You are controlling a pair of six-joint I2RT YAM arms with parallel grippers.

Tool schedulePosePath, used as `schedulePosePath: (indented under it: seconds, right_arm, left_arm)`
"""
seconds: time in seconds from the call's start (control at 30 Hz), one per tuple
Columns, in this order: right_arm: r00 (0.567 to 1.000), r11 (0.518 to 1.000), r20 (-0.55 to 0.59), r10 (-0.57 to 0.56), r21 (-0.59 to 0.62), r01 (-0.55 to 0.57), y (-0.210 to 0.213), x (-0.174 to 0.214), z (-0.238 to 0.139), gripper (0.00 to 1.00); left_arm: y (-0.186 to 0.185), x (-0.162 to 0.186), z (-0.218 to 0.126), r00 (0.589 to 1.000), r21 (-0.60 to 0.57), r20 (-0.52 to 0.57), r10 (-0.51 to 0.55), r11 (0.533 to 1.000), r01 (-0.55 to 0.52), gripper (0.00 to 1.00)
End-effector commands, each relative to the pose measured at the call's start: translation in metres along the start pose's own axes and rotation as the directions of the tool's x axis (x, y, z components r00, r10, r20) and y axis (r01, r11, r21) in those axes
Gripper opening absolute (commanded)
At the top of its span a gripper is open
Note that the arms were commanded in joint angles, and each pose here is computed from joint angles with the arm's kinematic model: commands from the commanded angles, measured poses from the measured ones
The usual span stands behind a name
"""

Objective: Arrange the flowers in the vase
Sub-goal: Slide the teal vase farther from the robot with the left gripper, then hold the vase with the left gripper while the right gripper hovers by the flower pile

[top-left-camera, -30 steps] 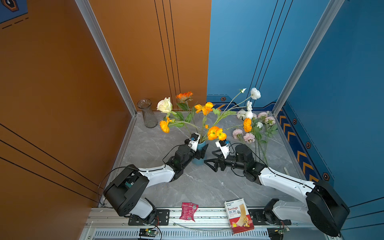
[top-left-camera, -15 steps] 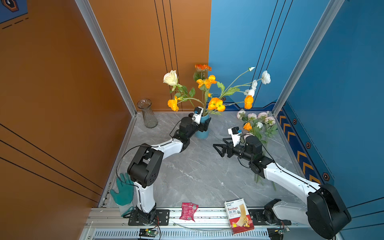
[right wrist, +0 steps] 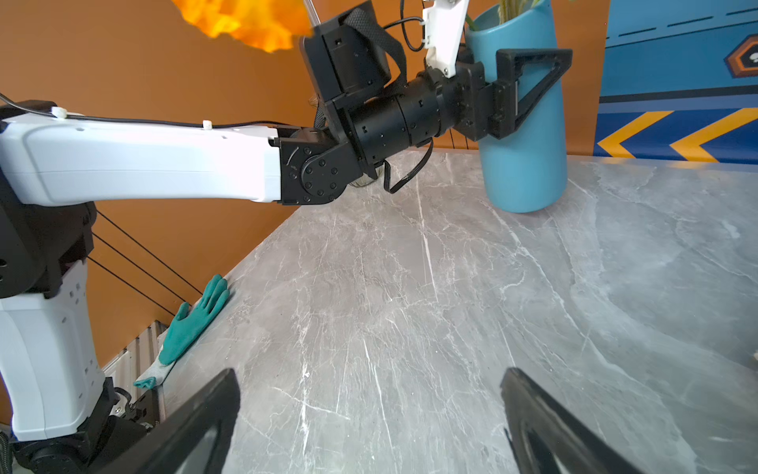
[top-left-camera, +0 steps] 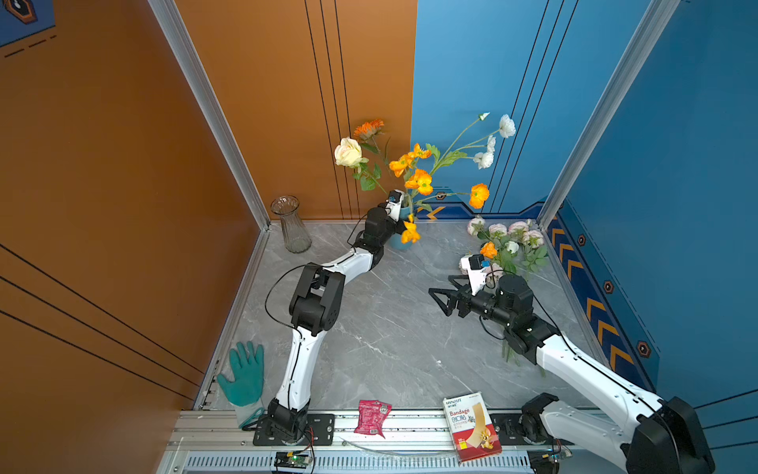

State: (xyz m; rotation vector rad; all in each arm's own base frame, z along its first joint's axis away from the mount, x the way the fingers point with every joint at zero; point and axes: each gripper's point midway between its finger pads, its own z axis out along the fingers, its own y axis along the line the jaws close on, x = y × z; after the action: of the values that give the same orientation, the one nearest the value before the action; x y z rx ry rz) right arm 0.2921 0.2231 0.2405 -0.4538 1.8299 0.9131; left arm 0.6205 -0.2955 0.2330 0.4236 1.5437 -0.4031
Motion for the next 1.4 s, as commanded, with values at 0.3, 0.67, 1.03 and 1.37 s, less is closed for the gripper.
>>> schedulePosePath:
  seconds: [0.3,0.67,1.03,1.37]
  right_arm:
    - [1.0,0.999,-0.029,0.004,0.051,-0.002,-0.012,0.01,-0.007,1.0]
    - [0.999,0.997,-0.046,0.008,0.081,-0.005,-0.015,0.017,-0.014,1.0]
    - [0.999,0.997,-0.052,0.009,0.083,-0.005,-0.017,0.018,-0.013,1.0]
    - [0.998,0.996,-0.053,0.016,0.088,-0.011,-0.017,0.019,-0.015,1.0]
  left_arm:
    - [0.014,-0.092,0.003,0.965,-0.052,0.262,0.033,0.998,-0.02,0.26]
    - [0.022,-0.084,0.013,0.962,-0.058,0.273,0.02,0.998,-0.004,0.27]
    - [0.028,-0.074,0.015,0.967,-0.07,0.254,0.022,0.998,-0.004,0.28]
    - [0.035,-0.066,0.012,0.972,-0.071,0.236,-0.004,0.997,0.021,0.29]
